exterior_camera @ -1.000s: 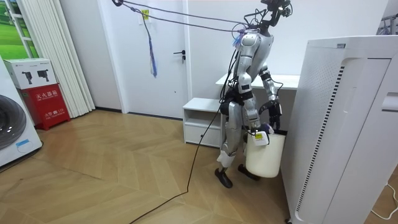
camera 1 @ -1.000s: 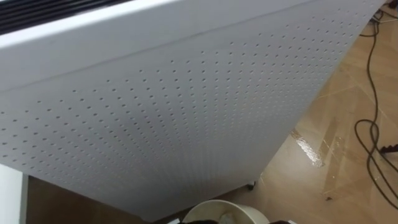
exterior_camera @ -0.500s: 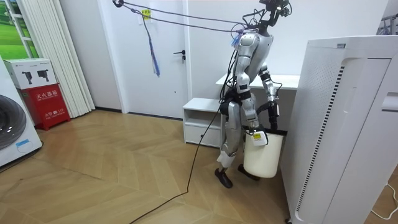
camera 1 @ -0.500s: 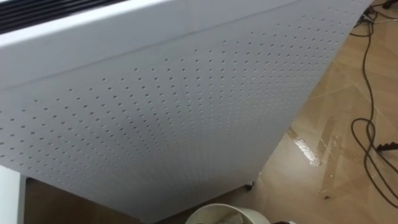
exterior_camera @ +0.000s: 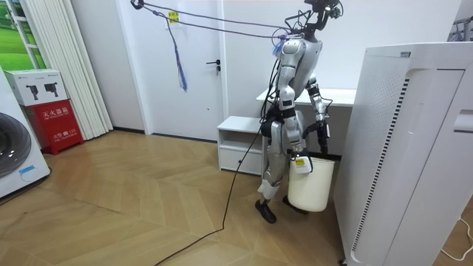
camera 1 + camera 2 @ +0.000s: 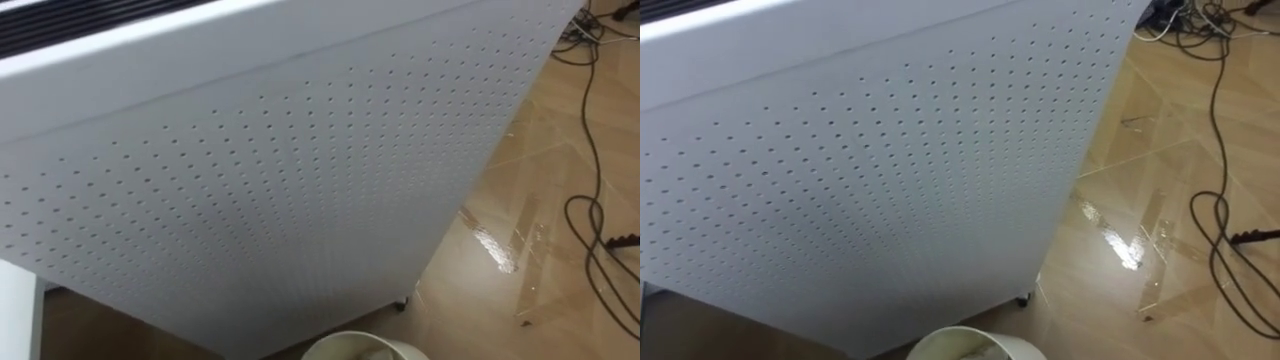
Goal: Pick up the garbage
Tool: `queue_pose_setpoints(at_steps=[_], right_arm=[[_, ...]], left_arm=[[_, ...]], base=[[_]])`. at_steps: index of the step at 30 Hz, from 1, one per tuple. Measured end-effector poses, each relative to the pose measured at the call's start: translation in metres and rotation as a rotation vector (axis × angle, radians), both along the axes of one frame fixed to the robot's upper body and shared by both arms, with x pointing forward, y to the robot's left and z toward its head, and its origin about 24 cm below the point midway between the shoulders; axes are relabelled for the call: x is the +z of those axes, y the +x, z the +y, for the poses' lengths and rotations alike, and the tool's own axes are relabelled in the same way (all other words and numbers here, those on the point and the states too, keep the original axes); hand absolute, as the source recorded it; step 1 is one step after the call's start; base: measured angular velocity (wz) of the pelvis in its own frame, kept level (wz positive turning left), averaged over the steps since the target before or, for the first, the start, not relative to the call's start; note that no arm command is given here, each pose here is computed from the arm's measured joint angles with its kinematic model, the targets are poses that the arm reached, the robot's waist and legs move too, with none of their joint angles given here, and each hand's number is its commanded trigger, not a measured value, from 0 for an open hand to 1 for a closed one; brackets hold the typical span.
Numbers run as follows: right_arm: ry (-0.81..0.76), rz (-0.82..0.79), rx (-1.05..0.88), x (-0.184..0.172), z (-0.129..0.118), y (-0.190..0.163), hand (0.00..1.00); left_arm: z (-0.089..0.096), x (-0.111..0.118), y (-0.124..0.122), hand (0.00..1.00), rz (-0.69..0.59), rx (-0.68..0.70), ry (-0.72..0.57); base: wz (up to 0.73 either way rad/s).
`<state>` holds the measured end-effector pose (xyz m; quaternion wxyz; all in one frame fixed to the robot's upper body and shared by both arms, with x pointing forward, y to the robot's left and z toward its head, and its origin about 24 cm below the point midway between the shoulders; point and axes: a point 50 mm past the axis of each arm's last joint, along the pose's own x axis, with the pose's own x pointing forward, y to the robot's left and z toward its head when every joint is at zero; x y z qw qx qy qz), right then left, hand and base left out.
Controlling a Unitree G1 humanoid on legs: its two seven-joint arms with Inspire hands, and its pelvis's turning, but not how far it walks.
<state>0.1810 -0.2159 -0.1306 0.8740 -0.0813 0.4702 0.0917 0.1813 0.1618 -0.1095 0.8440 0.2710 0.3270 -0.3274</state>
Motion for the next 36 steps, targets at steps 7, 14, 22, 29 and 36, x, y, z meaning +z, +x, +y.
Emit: queue_pose_setpoints(at_steps=[7,14,22,29,36], right_arm=[[0.028,0.107,-0.159,-0.019,-0.017,-0.056,1.0],[0.071,0.176,-0.397,-0.027,-0.029,-0.105,1.0],[0.059,0.202,-0.445,-0.029,-0.031,-0.117,1.0],[0.07,0.225,-0.463,-0.033,-0.024,-0.124,1.0],[0.082,0.273,-0.511,-0.036,-0.021,-0.129,1.0]], left_arm=[[0.027,-0.018,-0.038,0.0,0.064,0.226,-0.023],[0.058,-0.034,-0.079,0.0,0.161,0.589,-0.043],[0.058,-0.042,-0.097,0.0,0.21,0.773,-0.067],[0.061,-0.048,-0.115,0.0,0.269,0.941,-0.092],[0.071,-0.052,-0.131,0.0,0.328,1.089,-0.092]], base=[[0.0],[-0.04],[-0.11],[0.0],[0.05]])
